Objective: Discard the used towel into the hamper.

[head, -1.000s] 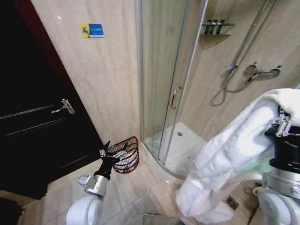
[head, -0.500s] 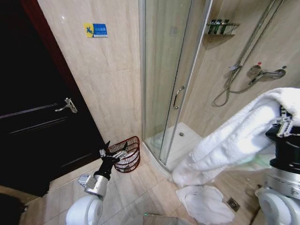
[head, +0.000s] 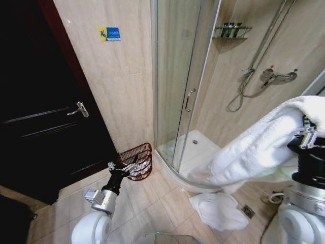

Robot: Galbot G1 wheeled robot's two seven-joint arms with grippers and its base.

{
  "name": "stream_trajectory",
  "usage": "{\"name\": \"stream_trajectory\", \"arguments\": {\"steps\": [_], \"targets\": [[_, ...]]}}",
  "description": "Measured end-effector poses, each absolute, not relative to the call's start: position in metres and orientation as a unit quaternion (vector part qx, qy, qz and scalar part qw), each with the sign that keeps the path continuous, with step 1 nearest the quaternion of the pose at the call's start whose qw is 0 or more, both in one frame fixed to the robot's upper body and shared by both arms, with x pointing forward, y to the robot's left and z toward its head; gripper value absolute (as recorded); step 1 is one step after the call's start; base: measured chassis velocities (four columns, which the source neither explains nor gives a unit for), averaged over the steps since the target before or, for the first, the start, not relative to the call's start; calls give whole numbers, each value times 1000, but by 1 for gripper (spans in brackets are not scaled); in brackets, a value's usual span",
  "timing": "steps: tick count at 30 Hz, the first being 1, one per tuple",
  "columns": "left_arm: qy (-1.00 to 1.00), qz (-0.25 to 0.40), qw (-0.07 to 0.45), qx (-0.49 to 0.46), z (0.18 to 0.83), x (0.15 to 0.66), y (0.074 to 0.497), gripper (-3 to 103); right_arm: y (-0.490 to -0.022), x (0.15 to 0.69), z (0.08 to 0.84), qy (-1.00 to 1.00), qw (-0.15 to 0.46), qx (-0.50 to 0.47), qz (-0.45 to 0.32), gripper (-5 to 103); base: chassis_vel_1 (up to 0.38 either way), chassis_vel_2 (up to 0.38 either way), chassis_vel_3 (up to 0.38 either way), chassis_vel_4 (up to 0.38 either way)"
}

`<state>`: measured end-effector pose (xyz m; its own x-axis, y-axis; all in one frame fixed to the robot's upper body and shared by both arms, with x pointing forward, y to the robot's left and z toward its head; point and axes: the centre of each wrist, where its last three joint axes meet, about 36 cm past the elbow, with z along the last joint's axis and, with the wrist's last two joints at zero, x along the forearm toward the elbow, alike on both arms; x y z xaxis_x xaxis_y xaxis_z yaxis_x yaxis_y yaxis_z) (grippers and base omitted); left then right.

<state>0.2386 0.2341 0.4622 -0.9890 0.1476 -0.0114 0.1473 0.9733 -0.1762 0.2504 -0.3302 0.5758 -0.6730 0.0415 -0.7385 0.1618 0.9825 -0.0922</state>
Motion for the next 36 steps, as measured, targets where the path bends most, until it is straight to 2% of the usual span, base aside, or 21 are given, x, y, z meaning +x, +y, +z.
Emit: {"name": "stream_trajectory", "arguments": {"steps": [7, 21, 36], "targets": [[-993, 89, 1, -74, 462, 239, 234, 100, -330, 251, 577, 909, 406, 46, -80, 5, 10, -8, -7, 6], [-993, 89, 1, -74, 462, 239, 234, 100, -329, 259, 586, 902, 426, -36, -61, 5, 24, 17, 18, 21], [-993, 89, 1, -74, 462, 239, 234, 100, -328, 258, 584, 905, 421, -35, -50, 5, 84, 88, 87, 88]]}}
